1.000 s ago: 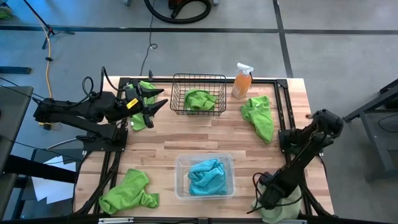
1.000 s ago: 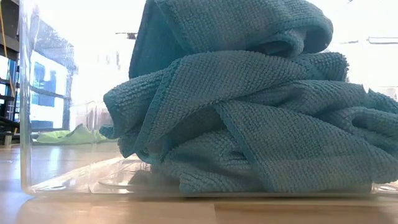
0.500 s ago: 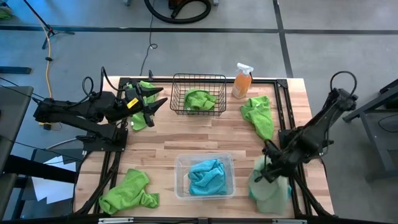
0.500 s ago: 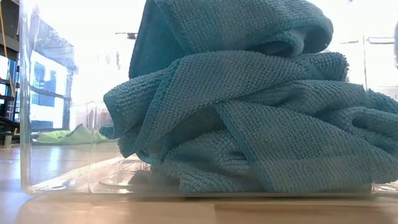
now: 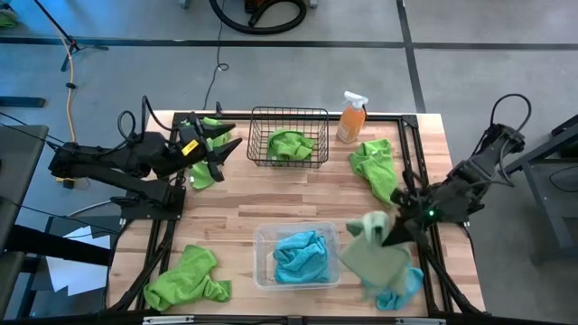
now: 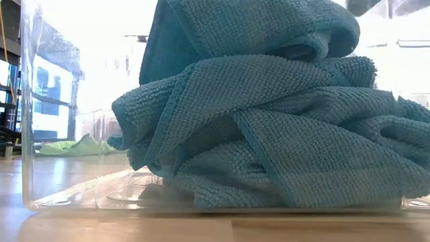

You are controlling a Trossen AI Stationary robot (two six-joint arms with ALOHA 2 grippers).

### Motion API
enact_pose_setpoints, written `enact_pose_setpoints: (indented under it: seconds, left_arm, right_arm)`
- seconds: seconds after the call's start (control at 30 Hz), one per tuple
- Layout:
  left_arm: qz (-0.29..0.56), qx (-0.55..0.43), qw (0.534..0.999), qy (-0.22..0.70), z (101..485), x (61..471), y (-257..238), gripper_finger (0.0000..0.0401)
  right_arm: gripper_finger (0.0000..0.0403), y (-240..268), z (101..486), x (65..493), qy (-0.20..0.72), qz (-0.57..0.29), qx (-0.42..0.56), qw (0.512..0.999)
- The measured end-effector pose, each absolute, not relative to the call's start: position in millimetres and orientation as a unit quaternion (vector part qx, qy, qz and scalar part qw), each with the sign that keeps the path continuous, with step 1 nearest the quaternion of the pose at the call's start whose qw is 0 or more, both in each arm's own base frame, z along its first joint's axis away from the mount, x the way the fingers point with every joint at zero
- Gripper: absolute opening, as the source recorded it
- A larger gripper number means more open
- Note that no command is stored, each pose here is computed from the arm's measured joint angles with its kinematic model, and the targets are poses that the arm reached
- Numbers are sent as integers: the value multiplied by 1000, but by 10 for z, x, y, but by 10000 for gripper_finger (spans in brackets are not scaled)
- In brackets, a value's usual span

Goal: Sort microfiber towel by color & place in baskets
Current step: Put the light green towel into the wire basket

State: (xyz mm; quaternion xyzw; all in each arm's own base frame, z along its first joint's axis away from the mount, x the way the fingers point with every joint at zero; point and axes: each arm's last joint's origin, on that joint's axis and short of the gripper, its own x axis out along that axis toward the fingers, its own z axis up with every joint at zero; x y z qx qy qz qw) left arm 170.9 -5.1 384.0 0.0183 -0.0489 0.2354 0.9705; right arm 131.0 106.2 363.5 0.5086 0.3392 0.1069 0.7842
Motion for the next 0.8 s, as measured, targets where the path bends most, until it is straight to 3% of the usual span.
enact_pose_setpoints:
  seconds: [0.2,0.47,0.63,0.8]
  left_arm:
    - [236,13,970,-63,3867,1705,-50,188]
    - [195,-13,969,-151,4031,1676,-68,188]
    - [152,-17,970,-187,4094,1660,-88,188]
    - [104,-53,974,-196,4099,1666,-112,188]
  right_arm:
    - [3,945,3715,1561,247,126,425,862]
    - [3,684,3862,2173,52,139,222,964]
    - [3,411,3816,2546,-21,69,93,993]
    - [3,159,3712,2806,-43,26,47,998]
